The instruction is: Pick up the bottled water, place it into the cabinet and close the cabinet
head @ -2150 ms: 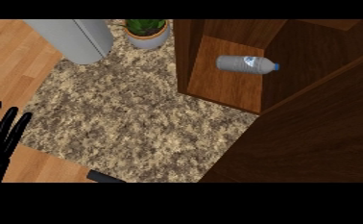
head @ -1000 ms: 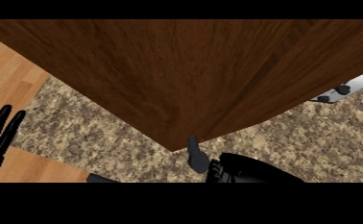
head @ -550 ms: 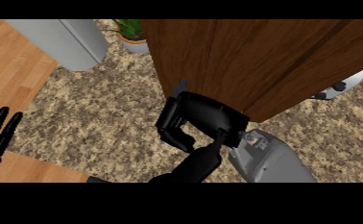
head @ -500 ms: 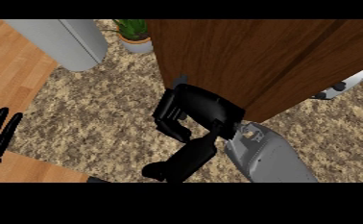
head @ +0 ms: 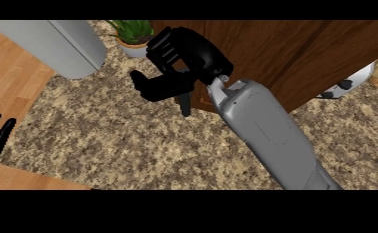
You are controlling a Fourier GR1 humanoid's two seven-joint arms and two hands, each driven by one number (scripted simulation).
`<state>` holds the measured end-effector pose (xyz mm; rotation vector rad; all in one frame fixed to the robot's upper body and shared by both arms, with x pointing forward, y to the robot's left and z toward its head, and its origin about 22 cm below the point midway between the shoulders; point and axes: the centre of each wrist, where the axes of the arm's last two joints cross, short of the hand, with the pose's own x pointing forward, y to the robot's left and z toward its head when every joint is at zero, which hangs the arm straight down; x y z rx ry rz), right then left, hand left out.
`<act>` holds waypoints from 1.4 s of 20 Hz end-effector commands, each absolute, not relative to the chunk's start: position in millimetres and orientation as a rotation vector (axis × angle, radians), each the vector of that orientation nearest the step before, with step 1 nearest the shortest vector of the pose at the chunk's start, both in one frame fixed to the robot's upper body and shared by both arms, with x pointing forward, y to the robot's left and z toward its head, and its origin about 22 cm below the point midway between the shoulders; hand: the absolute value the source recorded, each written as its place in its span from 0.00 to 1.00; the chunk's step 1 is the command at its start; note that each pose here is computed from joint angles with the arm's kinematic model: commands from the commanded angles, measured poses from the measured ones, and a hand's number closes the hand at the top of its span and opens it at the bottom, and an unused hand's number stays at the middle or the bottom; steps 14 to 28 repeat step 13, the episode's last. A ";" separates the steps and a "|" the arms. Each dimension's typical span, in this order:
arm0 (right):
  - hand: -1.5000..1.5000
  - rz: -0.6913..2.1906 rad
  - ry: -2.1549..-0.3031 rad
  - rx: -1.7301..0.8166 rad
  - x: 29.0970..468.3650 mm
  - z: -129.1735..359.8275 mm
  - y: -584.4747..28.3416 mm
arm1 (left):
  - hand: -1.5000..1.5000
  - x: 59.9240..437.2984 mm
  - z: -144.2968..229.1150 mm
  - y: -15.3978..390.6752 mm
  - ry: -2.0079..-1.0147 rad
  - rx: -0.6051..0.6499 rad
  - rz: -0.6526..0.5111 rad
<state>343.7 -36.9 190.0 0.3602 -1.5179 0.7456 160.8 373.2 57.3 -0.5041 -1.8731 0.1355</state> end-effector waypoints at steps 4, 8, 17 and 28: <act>1.00 0.500 -1.586 0.283 379.8 209.2 -29.9 | 0.00 154.2 51.4 368.6 -1.875 -0.524 0.173; 0.00 0.375 -1.563 0.316 384.4 200.7 -35.7 | 0.00 154.1 55.9 387.4 -1.880 -0.482 0.170; 0.00 0.378 -1.558 0.311 385.5 201.7 -24.1 | 0.00 155.1 55.7 378.9 -1.899 -0.503 0.177; 0.00 0.378 -1.558 0.311 385.5 201.7 -24.1 | 0.00 155.1 55.7 378.9 -1.899 -0.503 0.177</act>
